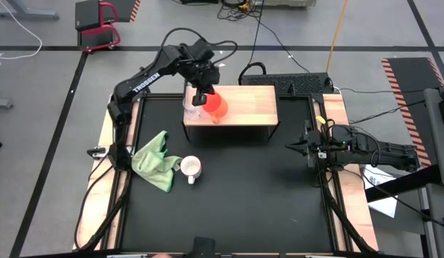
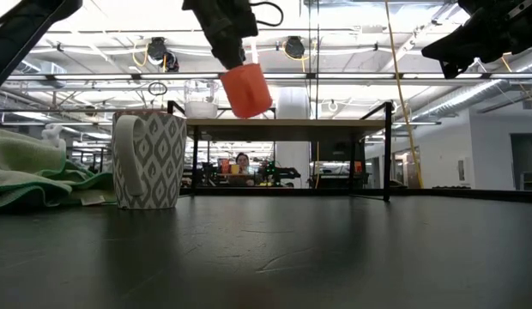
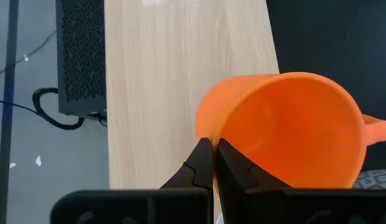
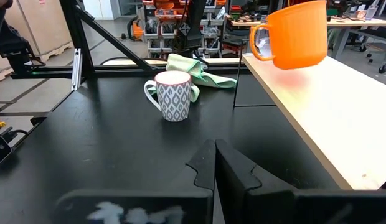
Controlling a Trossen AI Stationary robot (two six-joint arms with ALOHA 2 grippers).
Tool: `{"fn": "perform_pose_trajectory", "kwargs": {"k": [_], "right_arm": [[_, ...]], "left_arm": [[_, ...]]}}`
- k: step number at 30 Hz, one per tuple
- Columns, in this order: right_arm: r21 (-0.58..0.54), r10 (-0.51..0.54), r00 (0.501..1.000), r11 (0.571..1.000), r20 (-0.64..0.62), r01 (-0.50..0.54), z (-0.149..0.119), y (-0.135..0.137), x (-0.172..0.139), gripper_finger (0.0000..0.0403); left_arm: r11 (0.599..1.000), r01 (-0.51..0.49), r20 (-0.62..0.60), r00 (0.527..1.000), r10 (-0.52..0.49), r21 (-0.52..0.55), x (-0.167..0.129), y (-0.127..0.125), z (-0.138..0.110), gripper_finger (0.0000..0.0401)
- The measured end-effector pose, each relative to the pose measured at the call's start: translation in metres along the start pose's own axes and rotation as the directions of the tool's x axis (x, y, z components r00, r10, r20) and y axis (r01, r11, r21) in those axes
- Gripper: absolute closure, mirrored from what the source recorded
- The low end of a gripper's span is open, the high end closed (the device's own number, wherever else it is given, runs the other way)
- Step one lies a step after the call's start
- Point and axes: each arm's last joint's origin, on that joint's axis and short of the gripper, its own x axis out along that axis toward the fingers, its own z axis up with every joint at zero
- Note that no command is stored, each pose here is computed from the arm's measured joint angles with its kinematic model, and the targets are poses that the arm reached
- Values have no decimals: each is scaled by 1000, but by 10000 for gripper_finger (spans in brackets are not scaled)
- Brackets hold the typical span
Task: Stack small to large cups/mugs on shelf
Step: Put the orange mug on the shelf
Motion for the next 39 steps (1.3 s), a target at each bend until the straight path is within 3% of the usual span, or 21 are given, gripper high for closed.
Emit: {"fn": "perform_pose_trajectory", "kwargs": {"k": [16,29,39], "right_arm": [[0,0,1000,1000,0,0,0,0,0,403],[0,0,1000,1000,3,0,0,0,0,403],[0,0,1000,1000,3,0,0,0,0,403]], "left_arm": [[999,-48,-68,997,47,-6,6,1,-1,400],[1000,-22,-105,994,22,4,6,-4,-4,400],[995,-17,-56,998,22,94,11,-16,11,400]]}}
